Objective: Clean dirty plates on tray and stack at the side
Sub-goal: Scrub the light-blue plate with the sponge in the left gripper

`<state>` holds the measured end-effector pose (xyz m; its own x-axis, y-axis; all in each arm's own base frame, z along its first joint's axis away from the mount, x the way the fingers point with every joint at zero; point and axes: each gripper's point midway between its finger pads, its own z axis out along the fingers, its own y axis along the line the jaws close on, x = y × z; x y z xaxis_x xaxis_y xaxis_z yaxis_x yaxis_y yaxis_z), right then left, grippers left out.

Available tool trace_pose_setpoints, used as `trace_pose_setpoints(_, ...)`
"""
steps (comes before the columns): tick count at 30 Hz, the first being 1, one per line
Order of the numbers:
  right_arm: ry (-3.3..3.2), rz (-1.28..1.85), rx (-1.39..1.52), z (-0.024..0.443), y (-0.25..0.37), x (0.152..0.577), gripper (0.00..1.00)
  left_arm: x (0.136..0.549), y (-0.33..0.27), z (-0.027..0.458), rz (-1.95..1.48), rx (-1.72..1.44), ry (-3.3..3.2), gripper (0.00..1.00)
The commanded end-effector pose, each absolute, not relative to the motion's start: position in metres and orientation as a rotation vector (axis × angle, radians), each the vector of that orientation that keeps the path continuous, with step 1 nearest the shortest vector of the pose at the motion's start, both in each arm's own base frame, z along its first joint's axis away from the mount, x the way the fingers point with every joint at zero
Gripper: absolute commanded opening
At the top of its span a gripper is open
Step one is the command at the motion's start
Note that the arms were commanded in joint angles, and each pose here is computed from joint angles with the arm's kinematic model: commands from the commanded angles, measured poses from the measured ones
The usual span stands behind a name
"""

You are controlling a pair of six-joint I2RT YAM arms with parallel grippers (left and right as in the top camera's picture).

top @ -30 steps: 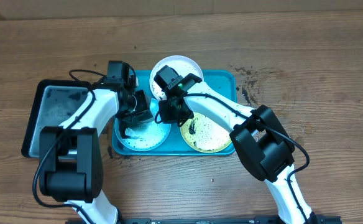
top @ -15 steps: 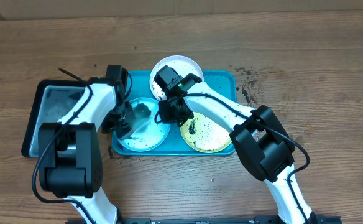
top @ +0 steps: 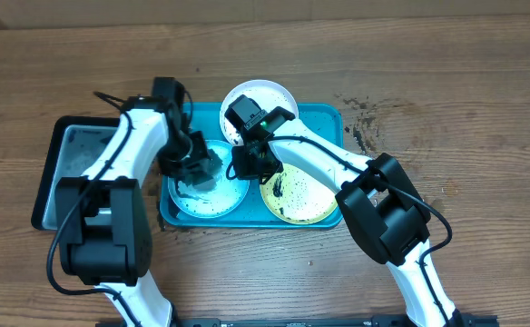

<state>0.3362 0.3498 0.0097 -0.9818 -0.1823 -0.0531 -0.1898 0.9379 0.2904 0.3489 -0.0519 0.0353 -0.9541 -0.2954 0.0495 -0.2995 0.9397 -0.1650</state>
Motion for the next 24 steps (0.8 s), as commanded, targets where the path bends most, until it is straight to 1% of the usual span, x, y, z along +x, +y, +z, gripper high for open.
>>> trace_pose_setpoints(1, 3.061, 0.431, -0.271, 0.005, 0.346, 0.344, 0.08, 0.336, -0.092, 0.032, 0.449, 0.292, -3.015, 0.04)
trace_pose_setpoints(5, 3.062, 0.430, -0.271, 0.005, 0.346, 0.344, 0.08, 0.323, -0.099, 0.017, 0.389, 0.243, -3.011, 0.04)
trace_pose_setpoints(8, 3.062, 0.431, -0.271, 0.005, 0.346, 0.344, 0.08, 0.316, -0.076, 0.002, 0.158, 0.308, -3.039, 0.04)
trace_pose_setpoints(10, 3.064, 0.435, -0.272, 0.005, 0.346, 0.343, 0.08, 0.306, -0.049, -0.007, -0.073, 0.402, -3.033, 0.04)
trace_pose_setpoints(12, 3.065, 0.434, -0.272, 0.005, 0.346, 0.343, 0.08, 0.300, -0.036, -0.010, -0.183, 0.419, -3.021, 0.04)
trace_pose_setpoints(19, 3.067, 0.431, -0.272, 0.005, 0.345, 0.343, 0.08, 0.290, 0.021, 0.006, -0.713, 0.566, -2.968, 0.04)
trace_pose_setpoints(22, 3.067, 0.431, -0.272, 0.005, 0.345, 0.343, 0.08, 0.293, 0.031, 0.015, -0.811, 0.607, -2.964, 0.04)
trace_pose_setpoints(24, 3.066, 0.433, -0.272, 0.006, 0.346, 0.343, 0.05, 0.300, 0.029, 0.021, -0.798, 0.617, -2.978, 0.04)
